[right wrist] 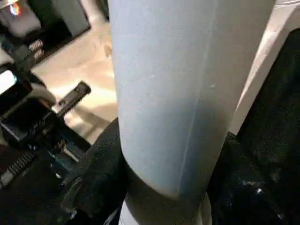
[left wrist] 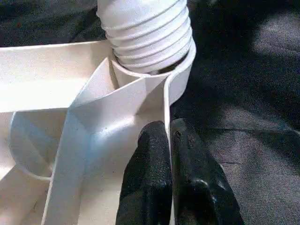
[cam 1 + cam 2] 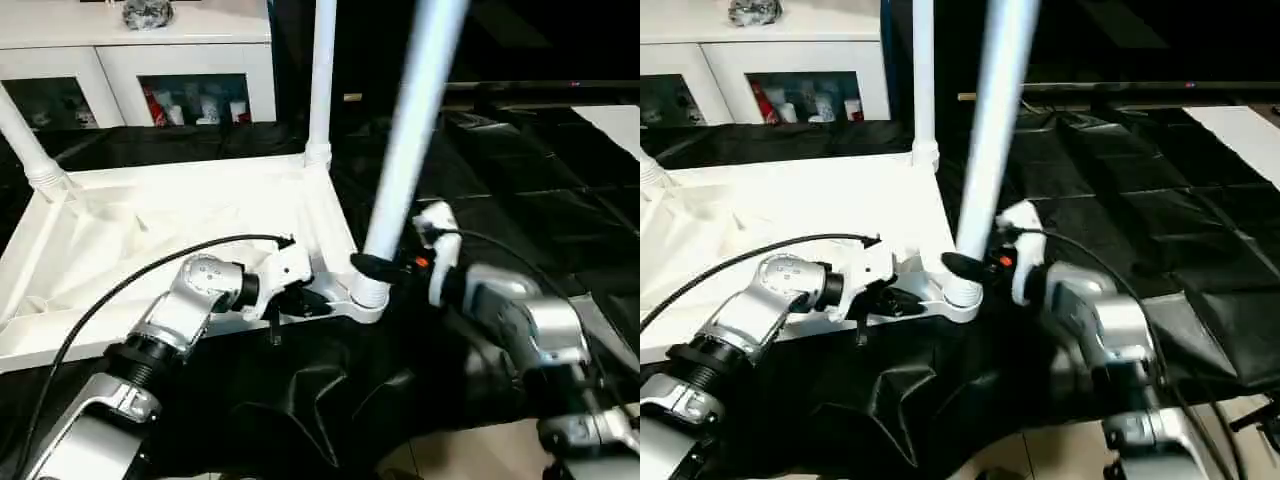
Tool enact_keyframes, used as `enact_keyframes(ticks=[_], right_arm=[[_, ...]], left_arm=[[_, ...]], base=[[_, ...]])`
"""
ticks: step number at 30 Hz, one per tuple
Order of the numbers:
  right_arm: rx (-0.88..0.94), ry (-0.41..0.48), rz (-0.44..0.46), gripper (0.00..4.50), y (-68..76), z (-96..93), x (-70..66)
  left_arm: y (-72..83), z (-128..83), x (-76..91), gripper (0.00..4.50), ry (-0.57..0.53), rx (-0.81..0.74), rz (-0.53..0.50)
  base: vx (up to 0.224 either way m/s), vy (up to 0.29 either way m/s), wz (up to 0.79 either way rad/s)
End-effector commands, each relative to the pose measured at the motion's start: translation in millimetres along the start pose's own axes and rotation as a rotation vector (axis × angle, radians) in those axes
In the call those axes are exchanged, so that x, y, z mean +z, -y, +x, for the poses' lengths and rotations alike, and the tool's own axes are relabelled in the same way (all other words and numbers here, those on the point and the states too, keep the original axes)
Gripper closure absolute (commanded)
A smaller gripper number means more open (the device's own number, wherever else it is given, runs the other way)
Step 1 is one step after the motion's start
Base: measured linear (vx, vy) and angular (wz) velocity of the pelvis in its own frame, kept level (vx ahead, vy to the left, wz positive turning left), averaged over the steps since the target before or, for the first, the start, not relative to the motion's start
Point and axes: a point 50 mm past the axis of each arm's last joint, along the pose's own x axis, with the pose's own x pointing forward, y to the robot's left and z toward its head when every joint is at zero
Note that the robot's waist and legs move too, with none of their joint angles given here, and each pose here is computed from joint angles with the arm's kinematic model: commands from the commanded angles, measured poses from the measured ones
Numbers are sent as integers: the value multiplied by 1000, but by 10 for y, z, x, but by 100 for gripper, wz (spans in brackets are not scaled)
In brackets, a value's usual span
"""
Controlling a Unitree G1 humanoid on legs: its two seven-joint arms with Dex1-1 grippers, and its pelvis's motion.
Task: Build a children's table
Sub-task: Insert table leg to table base
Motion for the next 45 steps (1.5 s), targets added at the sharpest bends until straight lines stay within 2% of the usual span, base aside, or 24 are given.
enact_keyframes(ticks=[1, 2, 6, 11, 15, 21, 26, 30, 34, 40, 45], right_arm=[[-41, 6, 73, 261, 58, -54, -174], [-41, 6, 73, 261, 58, -55, -176], [-73, 46, 119, 261, 62, -80, -349], [-84, 80, 138, 261, 53, -85, -393], [-114, 147, 105, 261, 5, -87, -446], [-146, 177, 54, 261, -27, -71, -469], [-131, 145, -31, 261, -70, -28, -439], [-95, 4, -194, 261, -110, 16, -464], [-48, -90, -269, 261, -135, 50, -492], [-38, -149, -278, 261, -62, 99, -513], [13, -253, -258, 261, 66, 149, -622]], left_arm=[[-75, -24, 116, 450, 13, 37, 43], [-75, -24, 116, 450, 13, 37, 43], [-108, -21, 136, 450, 16, 57, 45], [-125, -23, 142, 450, 18, 70, 47], [-154, -25, 156, 450, 24, 99, 50], [-162, -21, 151, 450, 24, 105, 49], [-165, -18, 145, 450, 19, 106, 54], [-167, -26, 136, 450, 1, 108, 73], [-160, -18, 137, 450, 1, 106, 76], [-165, -20, 142, 450, 0, 104, 76], [-169, -32, 155, 450, -8, 82, 86]], base=[[0, 0, 0], [0, 0, 0], [0, 0, 0], [0, 0, 0], [0, 0, 0], [0, 0, 0], [0, 0, 0], [0, 0, 0], [0, 0, 0], [36, -101, 7], [22, -11, -1]])
